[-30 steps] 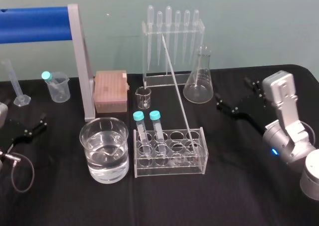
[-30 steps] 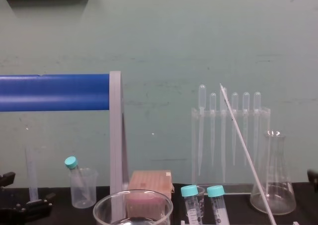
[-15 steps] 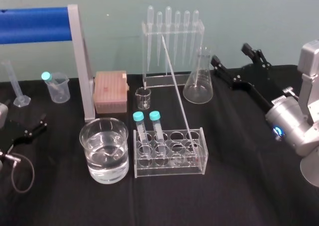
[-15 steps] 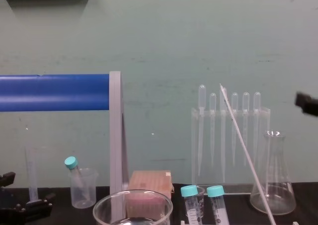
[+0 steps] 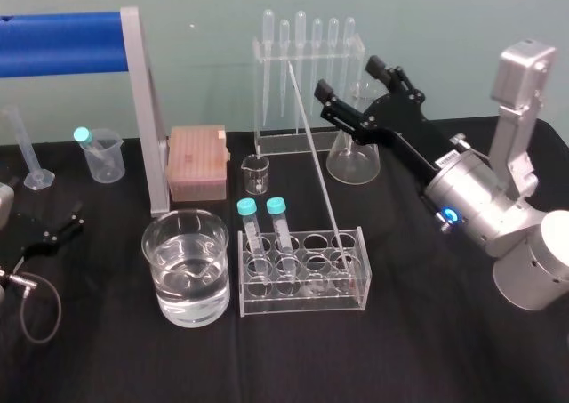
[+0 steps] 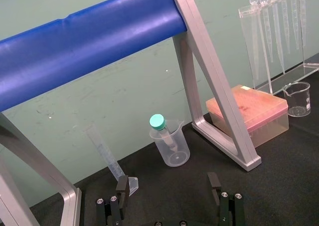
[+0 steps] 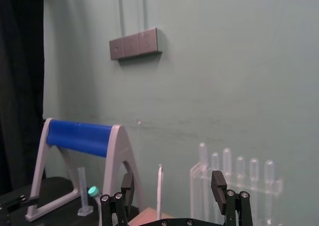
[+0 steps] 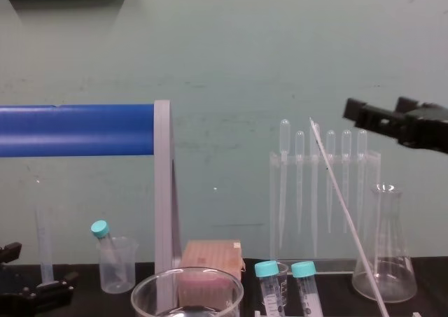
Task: Hold the thermometer with one hand and immerse one end into the beaker, then reinsert it into the test tube rack.
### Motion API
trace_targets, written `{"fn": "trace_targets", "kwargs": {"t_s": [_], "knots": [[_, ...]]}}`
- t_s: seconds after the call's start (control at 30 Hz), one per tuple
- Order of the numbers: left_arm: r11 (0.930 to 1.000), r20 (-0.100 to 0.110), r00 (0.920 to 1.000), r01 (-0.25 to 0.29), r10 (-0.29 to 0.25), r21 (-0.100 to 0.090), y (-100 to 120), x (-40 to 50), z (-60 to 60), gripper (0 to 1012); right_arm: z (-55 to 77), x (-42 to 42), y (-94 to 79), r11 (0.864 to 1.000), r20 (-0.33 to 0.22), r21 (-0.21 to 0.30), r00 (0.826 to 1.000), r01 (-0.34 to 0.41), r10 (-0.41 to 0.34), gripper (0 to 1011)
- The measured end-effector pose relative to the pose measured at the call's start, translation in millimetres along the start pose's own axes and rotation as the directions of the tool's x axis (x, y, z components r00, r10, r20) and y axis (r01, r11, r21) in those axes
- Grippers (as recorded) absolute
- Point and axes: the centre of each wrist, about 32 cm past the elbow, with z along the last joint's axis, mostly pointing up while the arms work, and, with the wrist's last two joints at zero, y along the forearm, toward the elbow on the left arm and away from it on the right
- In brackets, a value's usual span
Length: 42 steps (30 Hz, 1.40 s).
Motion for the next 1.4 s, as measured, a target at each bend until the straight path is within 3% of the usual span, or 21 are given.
{"fn": "trace_targets", "kwargs": {"t_s": [0.2,0.53,0.93,1.4], "knots": [[1.0,0.0,1.0,0.0,0.0,0.0,0.0,0.0,0.0,1008,-9.1,-2.6,17.5,0.997,-0.033,-0.076,0.999,-0.022,0.02,1000],[1.0,0.0,1.0,0.0,0.0,0.0,0.0,0.0,0.0,1008,-14.5,-6.5,32.7,0.988,-0.065,-0.153,0.998,-0.027,0.017,1000],[1.0,0.0,1.0,0.0,0.0,0.0,0.0,0.0,0.0,1008,-20.1,-6.4,38.9,0.976,-0.123,-0.216,0.992,-0.033,0.006,1000],[1.0,0.0,1.0,0.0,0.0,0.0,0.0,0.0,0.0,1008,-25.9,-7.5,43.7,0.963,-0.122,-0.265,0.992,-0.044,0.011,1000]]}}
